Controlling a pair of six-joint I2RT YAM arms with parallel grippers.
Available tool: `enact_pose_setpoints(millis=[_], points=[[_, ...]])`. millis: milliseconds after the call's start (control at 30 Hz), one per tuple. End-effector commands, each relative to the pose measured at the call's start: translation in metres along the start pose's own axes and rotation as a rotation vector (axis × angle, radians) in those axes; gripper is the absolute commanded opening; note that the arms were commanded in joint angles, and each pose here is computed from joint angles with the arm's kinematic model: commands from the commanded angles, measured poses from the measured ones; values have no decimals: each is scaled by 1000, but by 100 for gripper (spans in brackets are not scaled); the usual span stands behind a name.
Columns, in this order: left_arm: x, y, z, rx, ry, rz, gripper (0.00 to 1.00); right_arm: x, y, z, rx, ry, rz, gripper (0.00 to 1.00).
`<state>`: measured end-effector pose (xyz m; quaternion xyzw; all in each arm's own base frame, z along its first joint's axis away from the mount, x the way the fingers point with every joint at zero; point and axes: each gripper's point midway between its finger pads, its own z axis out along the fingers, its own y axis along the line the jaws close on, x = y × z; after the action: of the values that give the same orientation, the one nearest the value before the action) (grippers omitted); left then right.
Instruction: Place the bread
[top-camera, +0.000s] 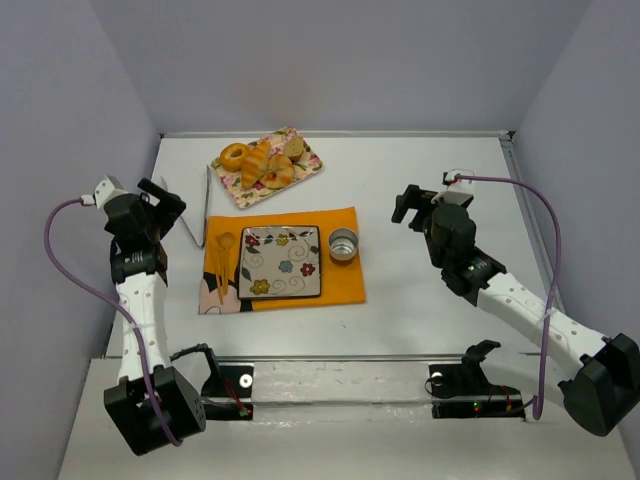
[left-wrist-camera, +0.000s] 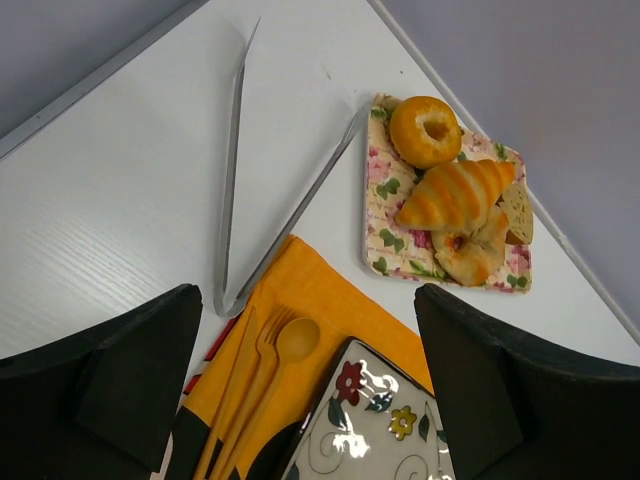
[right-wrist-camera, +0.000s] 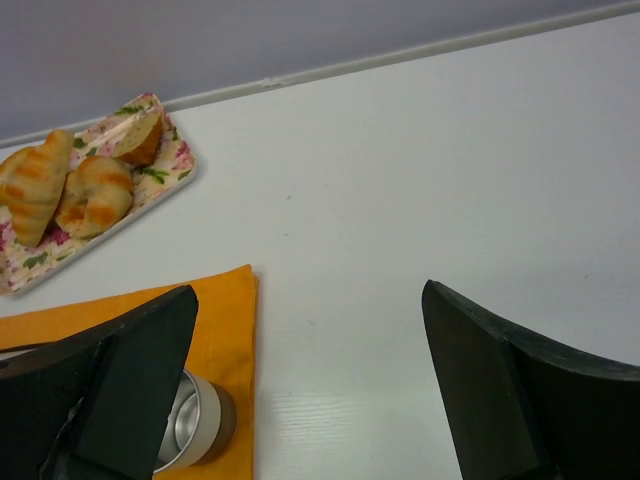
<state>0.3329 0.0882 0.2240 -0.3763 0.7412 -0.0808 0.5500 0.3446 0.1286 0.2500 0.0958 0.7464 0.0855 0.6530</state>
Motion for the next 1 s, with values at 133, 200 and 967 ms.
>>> enact_pose_setpoints(millis=[133, 200, 967], points=[[12, -4, 12, 13, 37, 47, 99, -17, 9, -2, -47, -68, 22, 100], [16, -6, 14, 3, 46, 67, 99, -17, 8, -2, -38, -71, 27, 100], [112, 29, 114, -253, 474, 480, 99, 10, 20, 16, -71, 7, -40, 100]])
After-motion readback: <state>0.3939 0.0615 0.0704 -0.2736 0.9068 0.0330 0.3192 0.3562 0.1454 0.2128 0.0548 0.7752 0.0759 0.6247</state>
